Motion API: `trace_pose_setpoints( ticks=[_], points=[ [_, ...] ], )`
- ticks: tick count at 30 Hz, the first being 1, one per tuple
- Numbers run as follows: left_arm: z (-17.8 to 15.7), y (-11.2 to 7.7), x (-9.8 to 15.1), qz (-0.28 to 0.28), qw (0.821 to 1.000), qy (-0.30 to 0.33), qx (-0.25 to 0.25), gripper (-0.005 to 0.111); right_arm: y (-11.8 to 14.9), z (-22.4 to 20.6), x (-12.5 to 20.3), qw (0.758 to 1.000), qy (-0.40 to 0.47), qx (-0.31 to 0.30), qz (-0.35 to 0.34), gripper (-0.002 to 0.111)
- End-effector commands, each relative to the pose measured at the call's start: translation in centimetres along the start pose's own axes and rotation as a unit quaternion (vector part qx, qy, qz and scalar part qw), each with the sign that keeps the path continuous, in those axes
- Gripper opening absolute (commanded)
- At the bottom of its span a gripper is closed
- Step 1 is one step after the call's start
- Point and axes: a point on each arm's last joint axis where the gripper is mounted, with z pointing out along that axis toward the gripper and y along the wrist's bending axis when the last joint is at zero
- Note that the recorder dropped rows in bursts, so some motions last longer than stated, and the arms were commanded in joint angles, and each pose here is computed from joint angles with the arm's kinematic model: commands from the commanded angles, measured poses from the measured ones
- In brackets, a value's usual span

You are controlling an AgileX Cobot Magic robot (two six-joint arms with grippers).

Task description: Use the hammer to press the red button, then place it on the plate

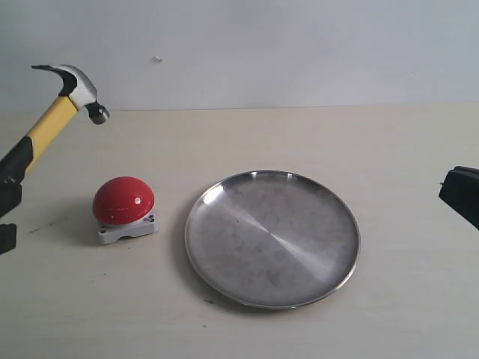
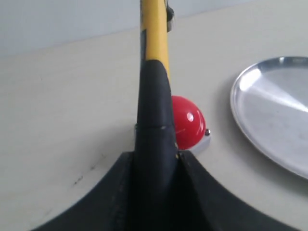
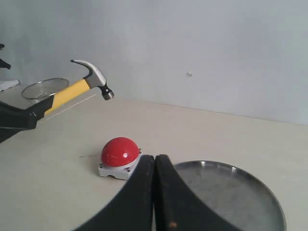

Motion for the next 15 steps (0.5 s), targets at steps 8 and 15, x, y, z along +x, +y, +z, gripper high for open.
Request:
trace_pose_setpoints(
  ticks=[8,15],
  points=[
    [5.0,-0.2,4.1,-0.031,0.986,0.162,0.005,0.000,0.0,0.0,0.2,1.000,0.003,-0.003,0.009,0.000],
    [3.2,0.2,0.9,-0.030,0.998,0.058,-0.009,0.000,0.0,0.0,0.2,1.000,0.003,-0.003,0.009,0.000]
  ],
)
